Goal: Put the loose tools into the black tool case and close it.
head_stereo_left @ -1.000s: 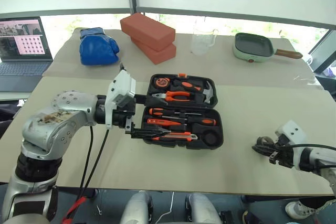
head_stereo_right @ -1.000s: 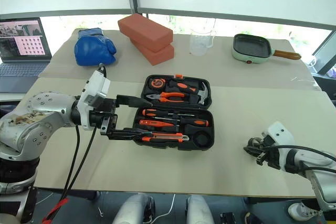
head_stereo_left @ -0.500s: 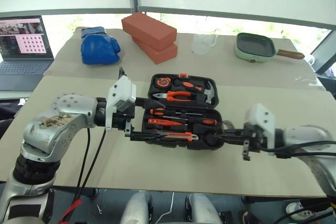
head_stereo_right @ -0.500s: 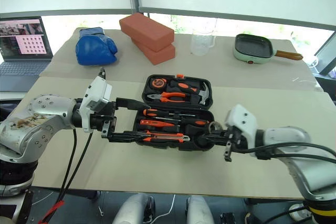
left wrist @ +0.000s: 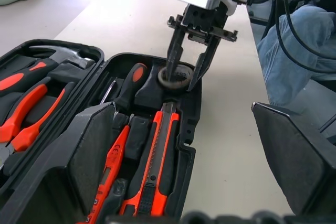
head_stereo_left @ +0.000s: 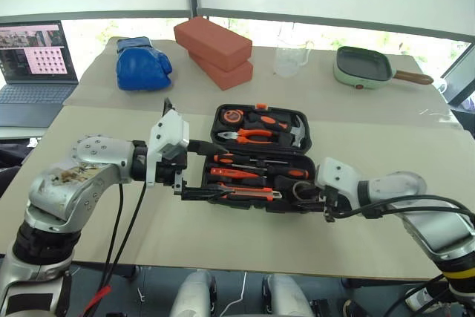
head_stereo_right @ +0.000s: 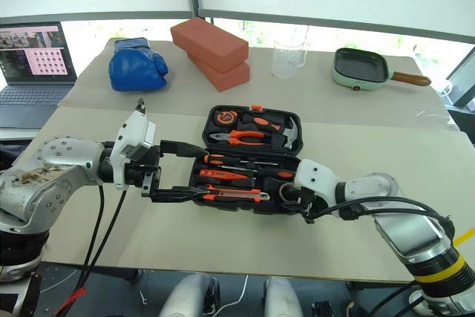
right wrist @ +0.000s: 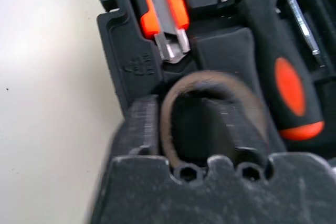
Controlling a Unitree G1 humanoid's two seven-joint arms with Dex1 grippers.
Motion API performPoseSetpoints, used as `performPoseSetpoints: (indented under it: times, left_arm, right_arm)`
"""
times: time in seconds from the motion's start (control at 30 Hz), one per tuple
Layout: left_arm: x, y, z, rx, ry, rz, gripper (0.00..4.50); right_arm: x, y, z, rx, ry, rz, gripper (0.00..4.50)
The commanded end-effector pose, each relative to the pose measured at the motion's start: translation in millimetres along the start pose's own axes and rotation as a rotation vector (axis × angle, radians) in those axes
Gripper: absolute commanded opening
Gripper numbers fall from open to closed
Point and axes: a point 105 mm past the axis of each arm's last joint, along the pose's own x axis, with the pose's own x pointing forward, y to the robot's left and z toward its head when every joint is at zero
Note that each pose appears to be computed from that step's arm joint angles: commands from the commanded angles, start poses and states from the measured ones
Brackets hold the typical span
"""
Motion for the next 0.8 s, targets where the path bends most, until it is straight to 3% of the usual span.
performPoseSetpoints:
  times: [0.03, 0.13, 0.17, 0.27, 0.37, 0.4, 0.5, 0.67, 0.8]
  left_arm:
    - [-2, 3, 8, 0.054, -0.011, 0.02, 4.5]
    - [-3, 7, 7, 0.05, -0.015, 0.031, 4.5]
    - [-3, 8, 6, 0.044, -0.017, 0.038, 4.5]
    - [-8, 23, -9, 0.003, 0.015, 0.122, 4.5]
    - [-21, 49, -40, -0.033, 0.106, 0.283, 4.5]
    - [-27, 57, -49, -0.046, 0.133, 0.336, 4.5]
    - [-40, 80, -74, -0.08, 0.184, 0.479, 3.83]
    - [-32, 89, -97, -0.09, 0.224, 0.495, 1.88]
    - [-11, 90, -104, -0.093, 0.221, 0.451, 0.36]
  right_arm:
    - [-14, 13, 28, -0.032, -0.078, 0.067, 3.39]
    - [-25, 14, 39, -0.028, -0.108, 0.07, 4.35]
    - [-29, 13, 42, -0.021, -0.123, 0.063, 4.47]
    - [-42, -1, 51, 0.052, -0.194, 0.005, 4.47]
    - [-54, -31, 40, 0.165, -0.223, -0.13, 4.47]
    - [-57, -41, 33, 0.199, -0.221, -0.177, 4.22]
    - [-60, -64, 8, 0.256, -0.182, -0.288, 3.36]
    - [-48, -85, -26, 0.269, -0.102, -0.373, 1.64]
    - [-28, -91, -35, 0.251, -0.082, -0.364, 0.29]
